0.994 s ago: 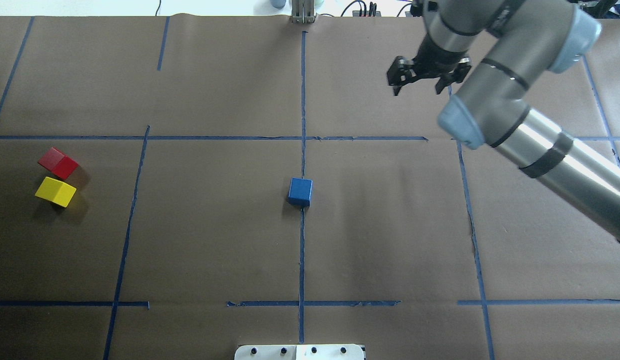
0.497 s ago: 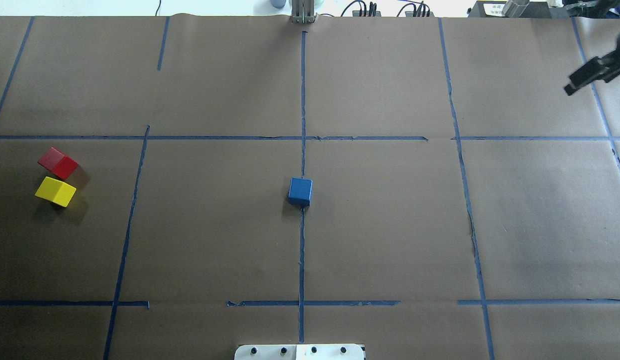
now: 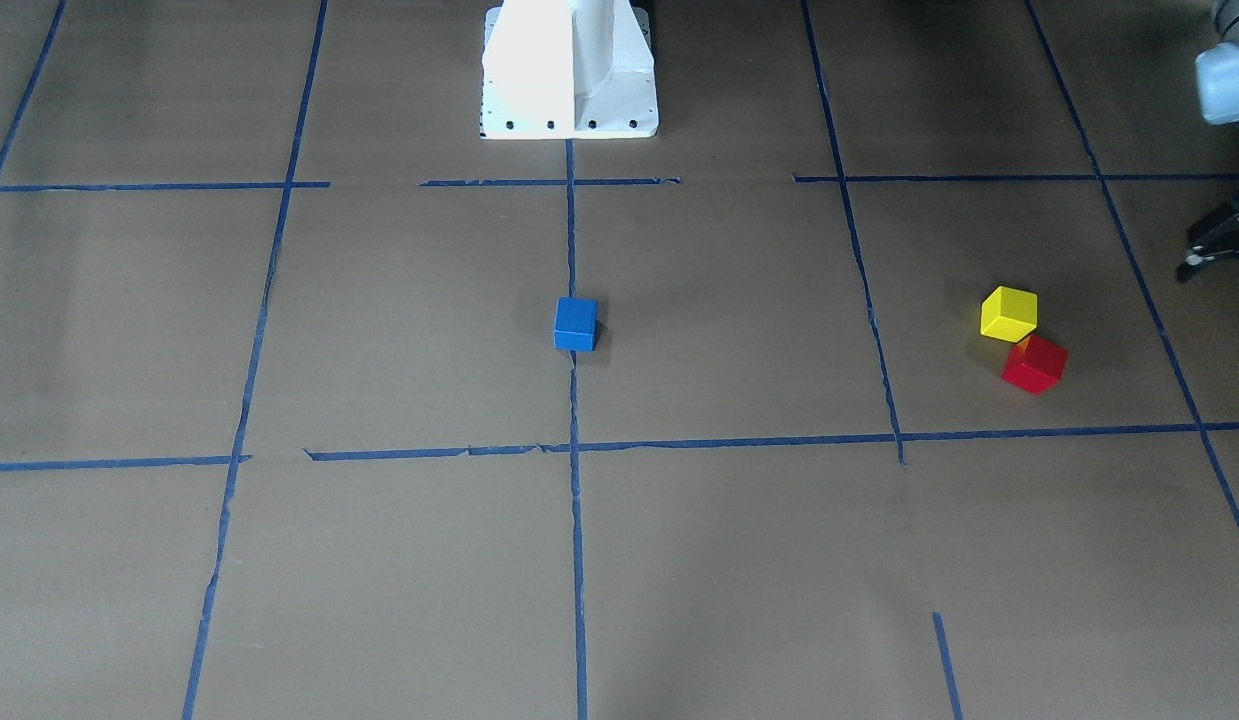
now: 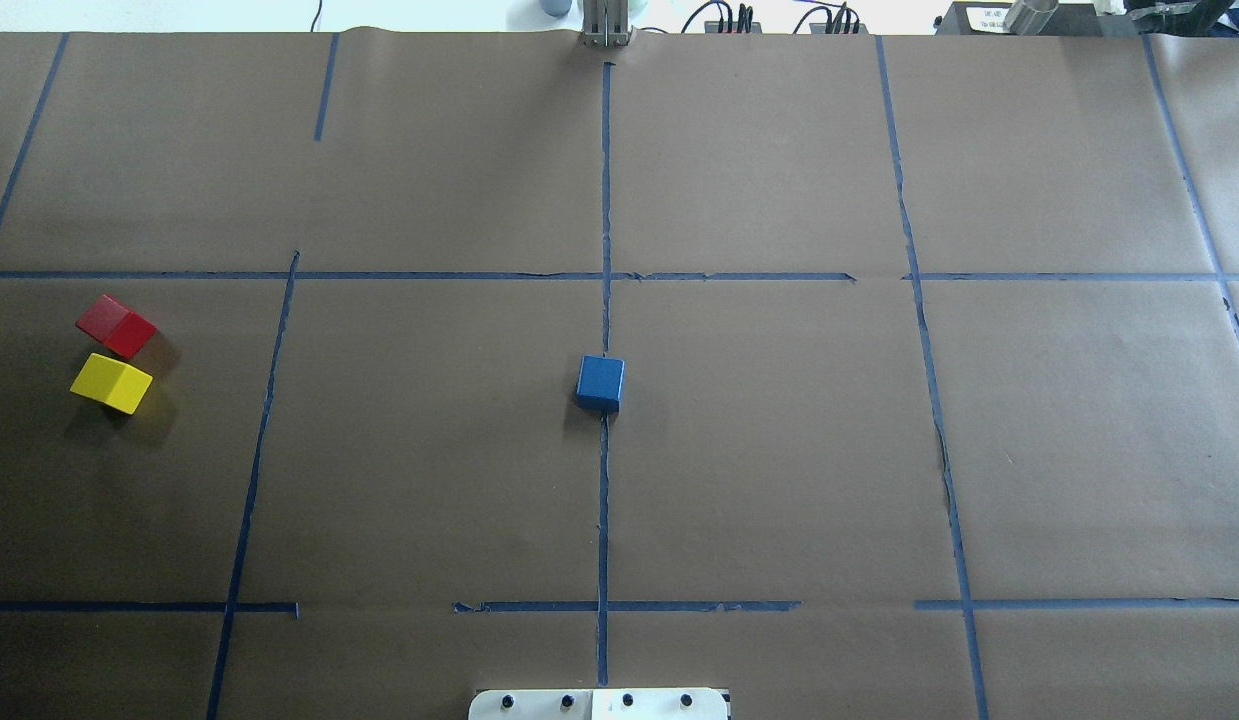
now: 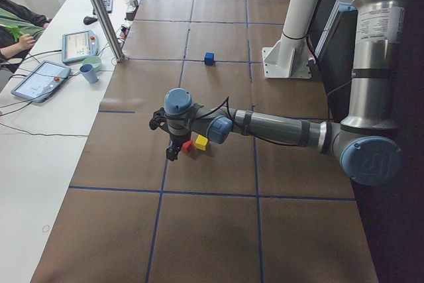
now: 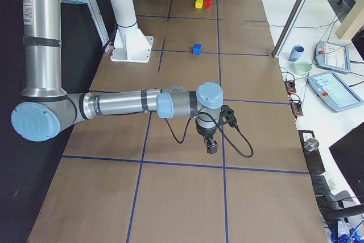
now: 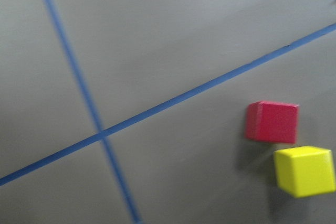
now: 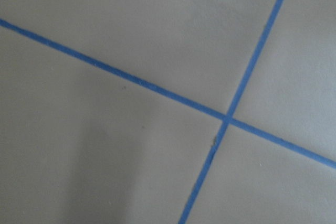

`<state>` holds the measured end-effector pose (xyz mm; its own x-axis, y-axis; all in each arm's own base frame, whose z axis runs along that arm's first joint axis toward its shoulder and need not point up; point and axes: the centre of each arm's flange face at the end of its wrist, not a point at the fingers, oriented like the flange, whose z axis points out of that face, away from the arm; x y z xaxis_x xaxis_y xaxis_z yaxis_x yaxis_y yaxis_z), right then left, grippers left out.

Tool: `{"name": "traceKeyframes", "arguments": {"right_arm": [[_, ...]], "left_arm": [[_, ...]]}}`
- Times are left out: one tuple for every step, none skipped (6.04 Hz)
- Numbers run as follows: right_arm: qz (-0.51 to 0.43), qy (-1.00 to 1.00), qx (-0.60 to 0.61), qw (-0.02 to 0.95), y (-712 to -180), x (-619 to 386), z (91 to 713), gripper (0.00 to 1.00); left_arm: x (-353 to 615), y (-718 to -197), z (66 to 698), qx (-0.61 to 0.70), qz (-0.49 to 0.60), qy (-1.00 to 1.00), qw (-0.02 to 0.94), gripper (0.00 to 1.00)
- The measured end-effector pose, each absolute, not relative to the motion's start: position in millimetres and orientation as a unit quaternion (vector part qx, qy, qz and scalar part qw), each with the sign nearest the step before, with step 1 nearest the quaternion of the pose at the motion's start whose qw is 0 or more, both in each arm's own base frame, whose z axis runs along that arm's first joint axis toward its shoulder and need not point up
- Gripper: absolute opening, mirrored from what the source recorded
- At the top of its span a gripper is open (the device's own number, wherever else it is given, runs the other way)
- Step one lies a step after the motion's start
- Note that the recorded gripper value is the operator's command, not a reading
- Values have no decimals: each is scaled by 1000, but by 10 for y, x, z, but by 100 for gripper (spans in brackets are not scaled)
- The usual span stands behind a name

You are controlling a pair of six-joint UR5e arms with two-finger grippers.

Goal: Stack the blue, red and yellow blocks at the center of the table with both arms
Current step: 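Move the left gripper down over the red block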

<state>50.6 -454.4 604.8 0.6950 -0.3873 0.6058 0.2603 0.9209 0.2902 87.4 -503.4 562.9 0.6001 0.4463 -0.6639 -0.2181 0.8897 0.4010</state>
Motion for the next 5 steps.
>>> {"name": "traceKeyframes", "arguments": {"right_arm": [[-174,-349,88,917,-4450,531,6092,100],[-172,-349,85,917,-4417,537,6117,100],[-171,-349,84,918,-4406,537,6130,100],[-170,-349,82,918,-4401,538,6141,100],[-170,-349,82,918,-4399,538,6148,100]], "left_arm": [[1252,-5066,5572,142,199,418,875,100],[1476,-5168,5523,143,206,424,870,100],[1602,-5306,5530,141,209,425,869,100],[1676,-5405,5585,139,208,426,869,100],[1743,-5432,5641,139,204,428,869,100]]}}
